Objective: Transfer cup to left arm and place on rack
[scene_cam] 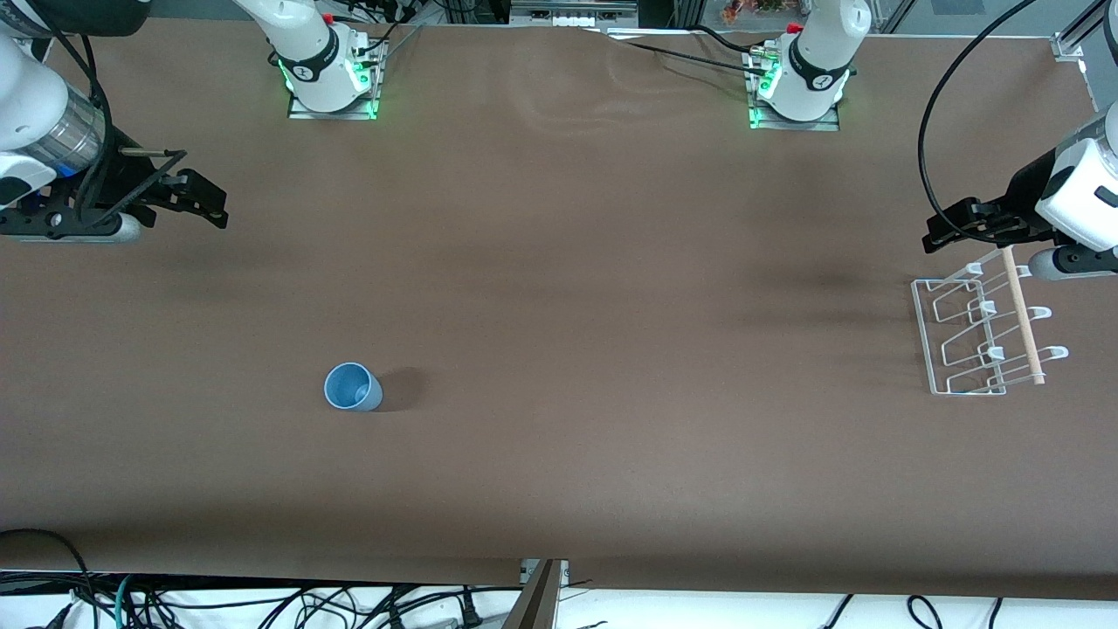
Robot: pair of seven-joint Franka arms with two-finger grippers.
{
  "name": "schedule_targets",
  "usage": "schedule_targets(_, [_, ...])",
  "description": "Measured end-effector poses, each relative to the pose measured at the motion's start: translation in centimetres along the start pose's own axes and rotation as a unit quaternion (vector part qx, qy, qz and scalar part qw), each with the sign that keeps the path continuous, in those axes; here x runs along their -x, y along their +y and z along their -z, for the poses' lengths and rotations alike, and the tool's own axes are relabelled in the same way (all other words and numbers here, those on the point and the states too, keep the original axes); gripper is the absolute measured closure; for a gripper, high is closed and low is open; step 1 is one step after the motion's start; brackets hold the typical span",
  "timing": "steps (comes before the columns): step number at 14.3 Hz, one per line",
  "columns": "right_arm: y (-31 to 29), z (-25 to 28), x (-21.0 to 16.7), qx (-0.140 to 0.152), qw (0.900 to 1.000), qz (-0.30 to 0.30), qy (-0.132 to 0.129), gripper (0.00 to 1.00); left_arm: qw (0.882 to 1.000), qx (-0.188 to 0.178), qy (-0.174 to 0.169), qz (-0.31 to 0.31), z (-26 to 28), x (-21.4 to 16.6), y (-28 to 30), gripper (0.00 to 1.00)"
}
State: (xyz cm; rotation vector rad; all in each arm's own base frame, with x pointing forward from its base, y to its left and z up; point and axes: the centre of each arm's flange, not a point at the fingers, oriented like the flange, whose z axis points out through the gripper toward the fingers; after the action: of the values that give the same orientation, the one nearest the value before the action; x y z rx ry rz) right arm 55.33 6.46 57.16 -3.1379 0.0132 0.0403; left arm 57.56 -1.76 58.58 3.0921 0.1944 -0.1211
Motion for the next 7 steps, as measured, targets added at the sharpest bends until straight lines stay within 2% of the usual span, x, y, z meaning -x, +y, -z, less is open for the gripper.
schedule_targets(3, [-0.1,-3.2,-1.7,-0.001,1.000,0.003,-0.019,0.00,1.000,-0.001,-0.004,-0.001,0.0,0.1,0.1,0.00])
schedule_targets(7, [-1.5,-12.5,-6.8,-0.012,1.000,0.010,-0.021,0.00,1.000,-0.002,-0.005,-0.001,0.0,0.1,0.1,0.00])
